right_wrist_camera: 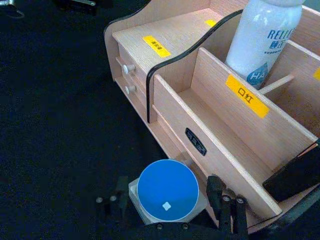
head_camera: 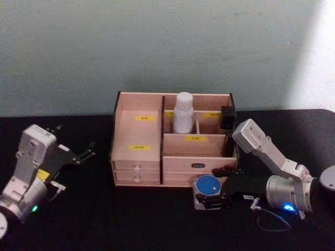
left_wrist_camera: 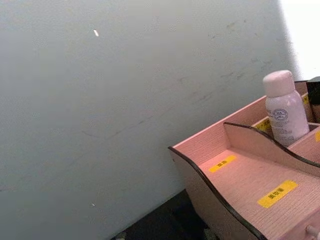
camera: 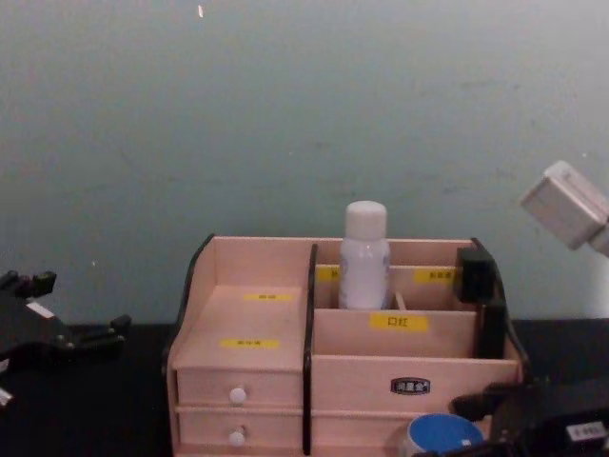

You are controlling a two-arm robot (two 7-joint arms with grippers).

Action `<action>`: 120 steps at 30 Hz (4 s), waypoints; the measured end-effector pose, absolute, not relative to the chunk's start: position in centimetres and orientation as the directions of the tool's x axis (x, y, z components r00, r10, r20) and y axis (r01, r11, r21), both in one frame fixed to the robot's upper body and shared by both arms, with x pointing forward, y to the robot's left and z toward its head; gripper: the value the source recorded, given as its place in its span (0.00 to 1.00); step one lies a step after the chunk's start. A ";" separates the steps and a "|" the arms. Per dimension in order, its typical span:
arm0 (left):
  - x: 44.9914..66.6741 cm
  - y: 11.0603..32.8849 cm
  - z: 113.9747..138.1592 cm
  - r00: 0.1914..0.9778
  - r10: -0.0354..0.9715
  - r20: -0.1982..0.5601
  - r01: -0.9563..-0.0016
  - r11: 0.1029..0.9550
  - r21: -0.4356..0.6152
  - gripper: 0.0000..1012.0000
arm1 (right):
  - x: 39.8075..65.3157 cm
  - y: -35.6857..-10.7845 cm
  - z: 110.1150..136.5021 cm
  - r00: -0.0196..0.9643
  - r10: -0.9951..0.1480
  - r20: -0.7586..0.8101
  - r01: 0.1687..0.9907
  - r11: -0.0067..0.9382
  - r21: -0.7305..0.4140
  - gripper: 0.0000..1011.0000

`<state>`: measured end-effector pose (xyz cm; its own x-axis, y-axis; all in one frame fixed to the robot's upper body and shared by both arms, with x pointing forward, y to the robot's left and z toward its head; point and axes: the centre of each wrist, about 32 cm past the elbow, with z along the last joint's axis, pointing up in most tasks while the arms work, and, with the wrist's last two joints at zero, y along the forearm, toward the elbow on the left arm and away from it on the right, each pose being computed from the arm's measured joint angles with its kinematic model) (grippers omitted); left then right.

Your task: Pick up the facial cleanser and watermelon frost from the table and place them into the tiered storage box.

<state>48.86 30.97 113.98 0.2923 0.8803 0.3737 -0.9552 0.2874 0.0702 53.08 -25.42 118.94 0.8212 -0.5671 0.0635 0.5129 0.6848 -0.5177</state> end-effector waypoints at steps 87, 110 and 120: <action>48.9 31.0 114.0 0.292 0.880 0.374 -0.955 0.287 0.070 0.99 | 59.6 -18.7 125.1 0.854 -0.494 0.163 0.520 0.806 -0.283 0.70; 48.9 31.0 114.0 0.292 0.880 0.374 -0.955 0.287 0.070 0.99 | 62.2 -15.0 124.7 0.861 -0.479 0.174 0.509 0.815 -0.276 0.70; 48.9 31.0 114.0 0.292 0.880 0.374 -0.955 0.287 0.070 0.99 | 63.0 -14.3 123.9 0.858 -0.488 0.162 0.514 0.803 -0.303 0.70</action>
